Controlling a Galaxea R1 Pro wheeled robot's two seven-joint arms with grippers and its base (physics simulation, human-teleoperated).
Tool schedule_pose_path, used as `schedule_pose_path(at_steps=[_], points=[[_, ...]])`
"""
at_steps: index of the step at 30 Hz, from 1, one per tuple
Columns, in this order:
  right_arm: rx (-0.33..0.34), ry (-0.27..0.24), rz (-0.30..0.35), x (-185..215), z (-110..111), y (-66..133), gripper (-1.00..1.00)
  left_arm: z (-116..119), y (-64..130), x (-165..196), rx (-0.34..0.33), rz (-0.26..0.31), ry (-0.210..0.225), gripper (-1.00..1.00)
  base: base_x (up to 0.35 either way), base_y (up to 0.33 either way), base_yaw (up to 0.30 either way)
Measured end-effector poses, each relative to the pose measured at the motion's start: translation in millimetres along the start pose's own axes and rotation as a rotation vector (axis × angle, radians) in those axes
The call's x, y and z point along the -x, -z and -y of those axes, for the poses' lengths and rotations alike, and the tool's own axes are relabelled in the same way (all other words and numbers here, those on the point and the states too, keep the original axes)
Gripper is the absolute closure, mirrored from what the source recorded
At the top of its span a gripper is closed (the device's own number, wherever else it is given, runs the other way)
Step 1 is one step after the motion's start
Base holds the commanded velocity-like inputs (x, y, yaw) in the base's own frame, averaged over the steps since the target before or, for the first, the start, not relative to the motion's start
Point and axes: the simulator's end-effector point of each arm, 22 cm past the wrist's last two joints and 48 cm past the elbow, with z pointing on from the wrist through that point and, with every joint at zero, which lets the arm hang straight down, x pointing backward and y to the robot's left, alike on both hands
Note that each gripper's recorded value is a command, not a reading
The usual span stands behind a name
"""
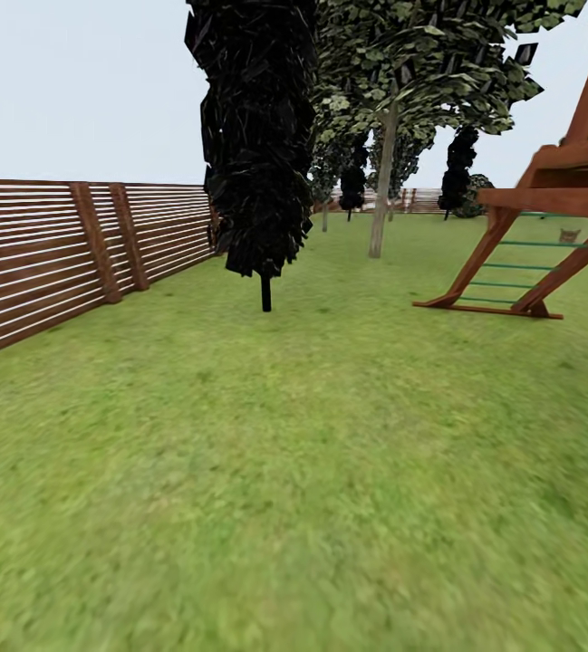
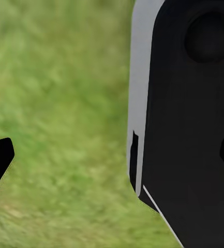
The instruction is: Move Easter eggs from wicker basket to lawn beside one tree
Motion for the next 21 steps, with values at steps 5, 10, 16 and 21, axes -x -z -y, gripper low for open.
schedule_pose_path(at_steps=[5, 10, 16, 21], points=[[0.000, 0.000, 0.000, 0.0, 0.0, 0.0, -1.00, 0.0, 0.0, 0.2, 0.000, 0.001, 0.000, -1.00, 0.333, 0.000, 0.000], [0.000, 0.001, 0.000, 0.1, 0.0, 0.0, -1.00, 0.0, 0.0, 0.2, 0.000, 0.001, 0.000, -1.00, 0.333, 0.000, 0.000], [0.000, 0.000, 0.000, 0.0, 0.0, 0.0, -1.00, -0.3, 0.0, 0.2, 0.001, 0.001, 0.000, -1.00, 0.333, 0.000, 0.000], [0.000, 0.001, 0.000, 0.0, 0.0, 0.0, -1.00, -0.5, 0.0, 0.5, 0.002, 0.002, 0.000, -1.00, 0.333, 0.000, 0.000]])
